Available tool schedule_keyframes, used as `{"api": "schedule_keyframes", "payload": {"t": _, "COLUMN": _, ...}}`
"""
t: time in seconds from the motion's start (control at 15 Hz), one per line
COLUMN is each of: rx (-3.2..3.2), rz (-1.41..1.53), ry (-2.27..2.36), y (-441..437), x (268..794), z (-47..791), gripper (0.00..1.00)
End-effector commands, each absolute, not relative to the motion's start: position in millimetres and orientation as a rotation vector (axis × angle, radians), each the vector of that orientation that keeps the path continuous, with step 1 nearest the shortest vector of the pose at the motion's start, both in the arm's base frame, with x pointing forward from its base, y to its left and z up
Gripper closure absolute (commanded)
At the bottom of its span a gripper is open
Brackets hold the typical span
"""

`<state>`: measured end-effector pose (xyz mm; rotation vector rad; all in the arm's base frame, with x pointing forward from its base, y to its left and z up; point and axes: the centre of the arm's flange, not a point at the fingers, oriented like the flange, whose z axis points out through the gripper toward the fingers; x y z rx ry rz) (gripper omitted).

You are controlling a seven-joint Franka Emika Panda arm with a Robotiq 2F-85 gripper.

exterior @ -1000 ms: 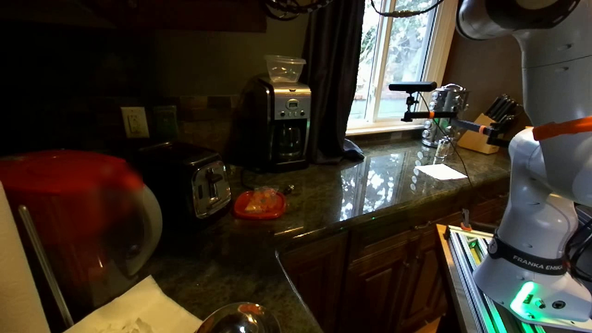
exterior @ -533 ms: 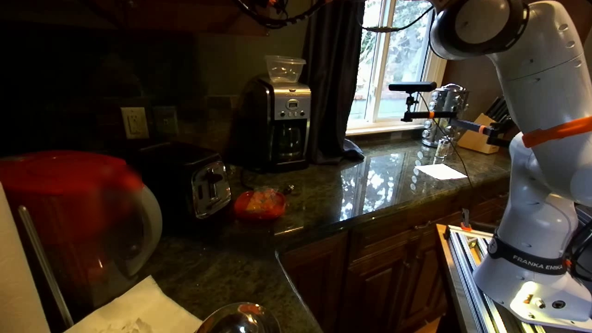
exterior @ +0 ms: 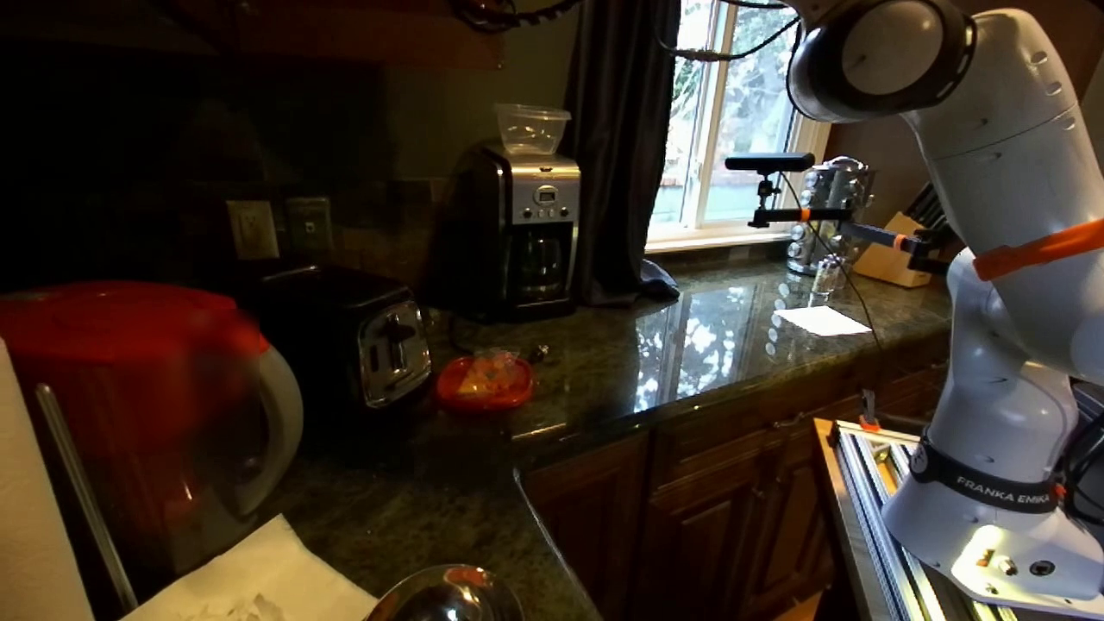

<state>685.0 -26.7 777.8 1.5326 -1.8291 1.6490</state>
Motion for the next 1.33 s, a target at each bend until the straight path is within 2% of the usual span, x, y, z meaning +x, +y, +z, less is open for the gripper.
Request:
{"api": "schedule_keyframes", "payload": {"t": 0.0, "rx": 1.501, "rz": 1.67, "ry": -1.926, "y": -35.4, "x": 699.9, "z": 798.8, "gripper": 0.0}}
{"api": "schedule_keyframes", "payload": {"t": 0.6, "rx": 1.55, "rz": 1.621, "ry": -2.092, "y": -68.4, "x": 707.3, "z": 790.5, "gripper": 0.0}}
{"api": "schedule_keyframes", "payload": {"t": 0.8, "rx": 1.746, "rz": 1.652, "ry": -2.06, "y": -32.7, "x": 681.8, "z": 783.7, "gripper": 0.0}}
{"api": "schedule_keyframes", "payload": {"t": 1.0, "rx": 1.967, "rz": 1.656, "ry": -2.002, "y": 26.5, "x": 631.0, "z": 780.9, "gripper": 0.0}}
{"api": "schedule_keyframes", "payload": {"t": 1.27, "rx": 2.27, "rz": 1.549, "ry": -1.94, "y": 78.0, "x": 592.1, "z": 804.7, "gripper": 0.0}}
